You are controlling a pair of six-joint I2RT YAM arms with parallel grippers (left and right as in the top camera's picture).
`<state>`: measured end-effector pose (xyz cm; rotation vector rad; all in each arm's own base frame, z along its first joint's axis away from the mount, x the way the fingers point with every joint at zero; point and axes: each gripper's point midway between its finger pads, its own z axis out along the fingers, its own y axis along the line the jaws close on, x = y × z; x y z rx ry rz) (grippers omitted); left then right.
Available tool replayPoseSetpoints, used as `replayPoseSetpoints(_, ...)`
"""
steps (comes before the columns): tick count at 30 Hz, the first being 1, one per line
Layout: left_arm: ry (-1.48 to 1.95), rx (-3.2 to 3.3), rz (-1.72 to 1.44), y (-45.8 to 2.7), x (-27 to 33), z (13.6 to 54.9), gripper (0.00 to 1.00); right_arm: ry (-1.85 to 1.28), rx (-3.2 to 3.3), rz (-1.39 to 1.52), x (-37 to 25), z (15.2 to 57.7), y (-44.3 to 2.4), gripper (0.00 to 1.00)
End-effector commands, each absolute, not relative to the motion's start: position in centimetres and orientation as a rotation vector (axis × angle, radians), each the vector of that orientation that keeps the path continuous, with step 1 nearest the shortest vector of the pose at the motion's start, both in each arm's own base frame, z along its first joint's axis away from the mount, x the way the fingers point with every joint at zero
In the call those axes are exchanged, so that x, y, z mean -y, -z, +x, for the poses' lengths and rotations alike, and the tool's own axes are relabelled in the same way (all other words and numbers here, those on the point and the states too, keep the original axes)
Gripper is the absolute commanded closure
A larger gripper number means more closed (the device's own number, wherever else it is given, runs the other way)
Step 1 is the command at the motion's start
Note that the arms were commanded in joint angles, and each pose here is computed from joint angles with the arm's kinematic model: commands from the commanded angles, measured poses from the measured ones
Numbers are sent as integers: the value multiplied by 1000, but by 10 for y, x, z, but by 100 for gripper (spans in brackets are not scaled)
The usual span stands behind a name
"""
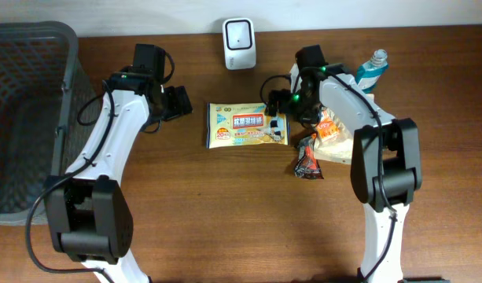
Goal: Scan the item barcode
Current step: 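Reach the right gripper to the wet-wipes pack and grasp its edge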
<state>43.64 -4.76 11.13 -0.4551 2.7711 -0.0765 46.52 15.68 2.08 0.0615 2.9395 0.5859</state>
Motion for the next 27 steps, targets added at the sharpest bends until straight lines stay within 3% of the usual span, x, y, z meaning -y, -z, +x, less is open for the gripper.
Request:
replayPoseSetpoints(1,65,-2778,-481,-106,46,436,1,-668,-2995,-25,-171,450,0,13)
replayPoseSetpoints(4,65,-2778,-481,-106,46,436,1,-676,-2997,-45,-178,448,0,24)
replayPoseSetpoints(6,65,-2778,-481,-106,46,436,1,-677,-3004,-59,-184,444,0,37)
replayPoseSetpoints(9,65,-2778,-481,-106,46,436,1,-676,-3006,-67,-188,443,0,60)
replayPoseSetpoints(10,65,-2778,-481,-106,46,436,1,-672,-3006,-63,-187,443,0,72)
replayPoseSetpoints(11,65,-2778,-481,-106,46,436,1,-668,-3008,-42,-186,444,0,91)
replayPoseSetpoints(12,65,-2778,-481,-106,46,436,1,-669,-3008,-14,-184,445,-1,96)
replayPoseSetpoints(18,65,-2778,-481,-106,46,436,1,-615,-2938,62,-161,464,-50,96)
replayPoseSetpoints(27,65,-2778,-481,-106,46,436,1,180,-2668,69,-95,465,-206,96)
